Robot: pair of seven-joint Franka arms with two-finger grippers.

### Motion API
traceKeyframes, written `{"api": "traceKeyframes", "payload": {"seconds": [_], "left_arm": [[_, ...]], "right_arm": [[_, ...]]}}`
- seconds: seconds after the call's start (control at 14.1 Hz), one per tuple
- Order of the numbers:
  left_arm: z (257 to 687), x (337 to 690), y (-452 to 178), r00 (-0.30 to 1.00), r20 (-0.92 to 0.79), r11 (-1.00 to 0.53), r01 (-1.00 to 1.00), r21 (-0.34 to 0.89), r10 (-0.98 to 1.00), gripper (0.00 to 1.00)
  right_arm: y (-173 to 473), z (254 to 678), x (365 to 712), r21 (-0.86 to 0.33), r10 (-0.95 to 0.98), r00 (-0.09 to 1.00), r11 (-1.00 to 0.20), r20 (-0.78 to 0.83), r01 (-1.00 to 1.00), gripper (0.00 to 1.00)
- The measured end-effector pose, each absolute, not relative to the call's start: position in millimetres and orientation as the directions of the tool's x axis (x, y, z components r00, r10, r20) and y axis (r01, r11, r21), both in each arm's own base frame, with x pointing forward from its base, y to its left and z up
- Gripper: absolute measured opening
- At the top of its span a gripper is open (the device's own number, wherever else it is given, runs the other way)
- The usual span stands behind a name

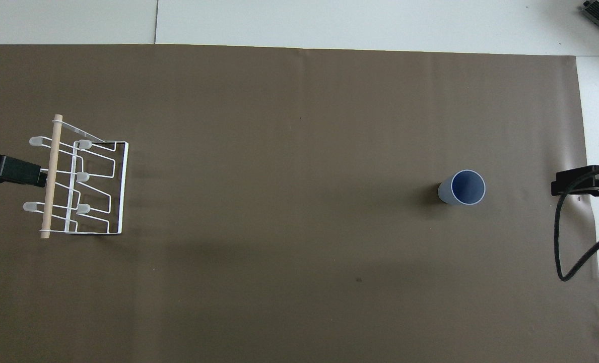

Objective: Hang cup on cup holder

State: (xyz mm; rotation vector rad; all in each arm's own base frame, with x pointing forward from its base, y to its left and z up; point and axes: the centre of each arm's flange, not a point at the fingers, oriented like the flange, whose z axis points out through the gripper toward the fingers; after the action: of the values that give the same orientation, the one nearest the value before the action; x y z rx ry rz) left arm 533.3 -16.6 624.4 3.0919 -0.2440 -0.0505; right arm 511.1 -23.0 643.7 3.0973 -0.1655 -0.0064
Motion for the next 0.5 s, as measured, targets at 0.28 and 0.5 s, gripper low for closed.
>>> {"api": "traceKeyframes", "payload": {"seconds": [0.28,0.5], "left_arm": [[624,533,-17,0.987,-0.030,-0.987,-0.156,0.042,-0.157,1.00],[624,533,-17,0.987,-0.031,-0.987,-0.156,0.042,-0.157,1.00]], "right_arm": [[-20,642,511,0.029,-0.103,0.995,-0.994,-0.006,-0.103,1.00],[-12,633,518,0.023,-0.088,0.995,-0.996,0.037,-0.089,1.00]]}}
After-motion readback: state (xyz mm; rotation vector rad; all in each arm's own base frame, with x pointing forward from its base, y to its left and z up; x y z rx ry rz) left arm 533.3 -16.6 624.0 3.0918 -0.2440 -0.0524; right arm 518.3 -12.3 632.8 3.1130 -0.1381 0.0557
